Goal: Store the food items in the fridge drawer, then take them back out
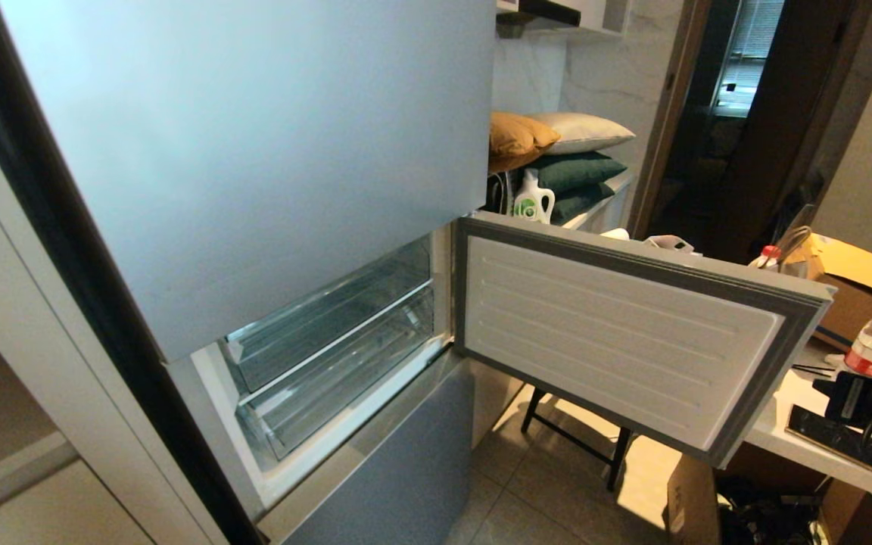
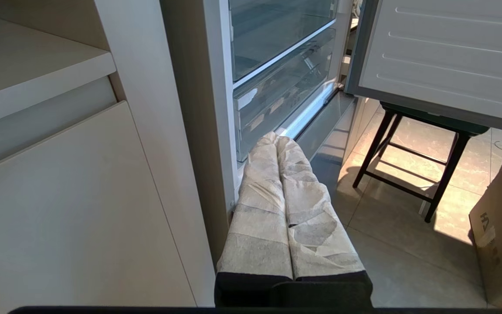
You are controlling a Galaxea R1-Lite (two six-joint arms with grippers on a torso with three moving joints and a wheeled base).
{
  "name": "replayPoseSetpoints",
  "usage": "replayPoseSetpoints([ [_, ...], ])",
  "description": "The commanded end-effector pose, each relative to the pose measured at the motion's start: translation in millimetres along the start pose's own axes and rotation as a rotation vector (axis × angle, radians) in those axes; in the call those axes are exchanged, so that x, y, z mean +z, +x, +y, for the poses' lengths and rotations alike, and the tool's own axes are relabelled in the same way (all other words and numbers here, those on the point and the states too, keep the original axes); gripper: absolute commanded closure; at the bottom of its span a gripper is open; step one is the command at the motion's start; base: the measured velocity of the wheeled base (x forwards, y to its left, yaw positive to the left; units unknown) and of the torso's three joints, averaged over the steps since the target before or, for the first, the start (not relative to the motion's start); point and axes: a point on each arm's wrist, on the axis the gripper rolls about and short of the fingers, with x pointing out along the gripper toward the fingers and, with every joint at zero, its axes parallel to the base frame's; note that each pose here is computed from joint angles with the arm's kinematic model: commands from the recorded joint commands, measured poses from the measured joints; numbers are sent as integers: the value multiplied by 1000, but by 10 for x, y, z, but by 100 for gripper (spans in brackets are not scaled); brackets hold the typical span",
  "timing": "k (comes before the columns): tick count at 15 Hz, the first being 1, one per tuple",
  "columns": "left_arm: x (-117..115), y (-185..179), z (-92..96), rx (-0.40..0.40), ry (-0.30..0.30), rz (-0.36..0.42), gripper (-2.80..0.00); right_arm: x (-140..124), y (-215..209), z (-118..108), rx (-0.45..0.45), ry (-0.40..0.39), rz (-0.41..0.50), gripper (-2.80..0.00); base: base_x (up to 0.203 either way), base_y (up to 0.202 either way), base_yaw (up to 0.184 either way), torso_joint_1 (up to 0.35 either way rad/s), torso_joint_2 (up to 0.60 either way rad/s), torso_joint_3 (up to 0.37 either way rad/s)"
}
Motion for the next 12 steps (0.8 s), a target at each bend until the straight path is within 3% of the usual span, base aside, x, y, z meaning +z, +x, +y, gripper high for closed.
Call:
replayPoseSetpoints([
  [1,-30,8,0,0,0,12,0,-47,187,-130,-38,24,40,0,0,0,0,0,0,0],
  [12,-30,8,0,0,0,12,0,205,529,-492,-131,58,-10,0,0,0,0,0,0,0],
])
